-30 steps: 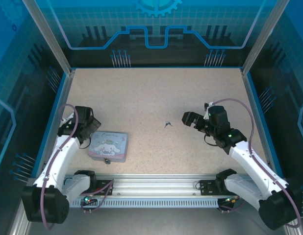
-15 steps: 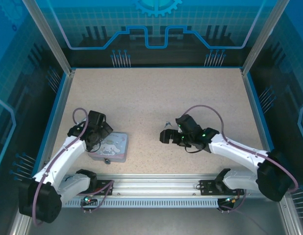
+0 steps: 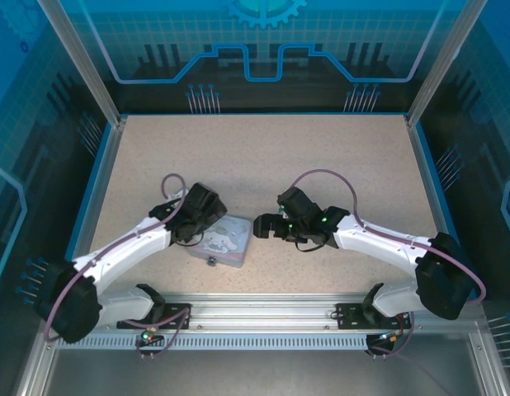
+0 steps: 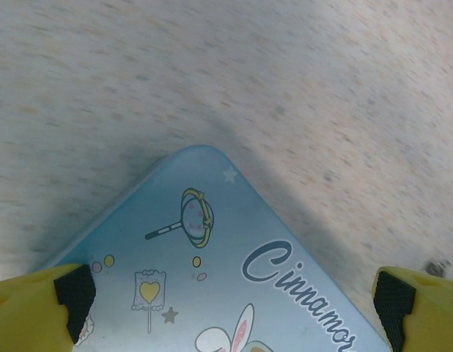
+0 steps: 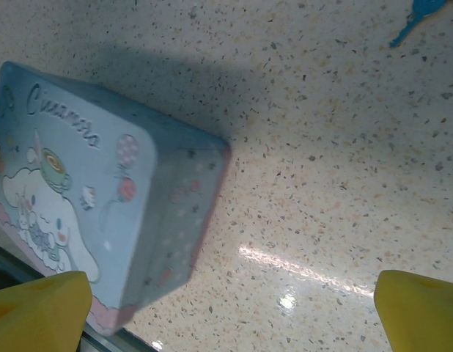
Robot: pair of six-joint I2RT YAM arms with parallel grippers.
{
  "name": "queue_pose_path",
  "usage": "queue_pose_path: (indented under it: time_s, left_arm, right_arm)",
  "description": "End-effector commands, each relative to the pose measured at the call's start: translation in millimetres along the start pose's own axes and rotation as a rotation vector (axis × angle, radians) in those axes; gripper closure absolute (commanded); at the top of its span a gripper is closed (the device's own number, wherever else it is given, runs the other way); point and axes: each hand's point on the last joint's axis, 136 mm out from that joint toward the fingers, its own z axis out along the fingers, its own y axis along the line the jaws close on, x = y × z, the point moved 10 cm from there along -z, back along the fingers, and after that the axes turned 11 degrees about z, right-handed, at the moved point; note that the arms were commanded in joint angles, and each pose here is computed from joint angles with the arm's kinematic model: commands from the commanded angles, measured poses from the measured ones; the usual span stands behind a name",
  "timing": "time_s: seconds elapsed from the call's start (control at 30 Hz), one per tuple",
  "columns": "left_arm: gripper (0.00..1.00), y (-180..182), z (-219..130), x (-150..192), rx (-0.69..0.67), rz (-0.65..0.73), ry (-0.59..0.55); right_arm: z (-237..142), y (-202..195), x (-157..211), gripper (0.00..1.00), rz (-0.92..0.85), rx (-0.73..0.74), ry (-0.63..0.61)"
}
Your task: Unlock the padlock with the key
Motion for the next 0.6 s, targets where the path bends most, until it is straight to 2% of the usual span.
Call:
queue_pose_path:
  time_s: [0.0, 0.13, 0.3, 0.43, 0.57]
  left_arm:
    - [0.01, -34.6, -2.4, -6.1, 0.107, 0.051, 0.041]
    - [0.01, -35.8, -23.7, -21.1, 0.115, 0.16, -0.042]
    - [0.01, -13.8, -36.8, -41.5, 0.125, 0.211, -0.111]
    - [0.01, 2.7, -27.8, -52.7, 0.121, 0.252, -0.095]
    - [0.01, 13.3, -8.9, -59.9, 0.126, 0.268, -0.028]
  right_arm:
    - [-8.0, 7.2, -2.2, 0.0, 0.017, 0.011, -0.019]
    - [-8.9, 2.4, 1.9, 0.0, 0.035, 0.032, -0.016]
    - [-9.8, 5.6, 8.0, 0.0, 0.065, 0.02, -0.009]
    - [-5.8, 11.4, 20.4, 0.0, 0.077, 0.019, 0.013]
    - [2.4, 17.8, 33.6, 0.0, 0.089, 0.027, 0.033]
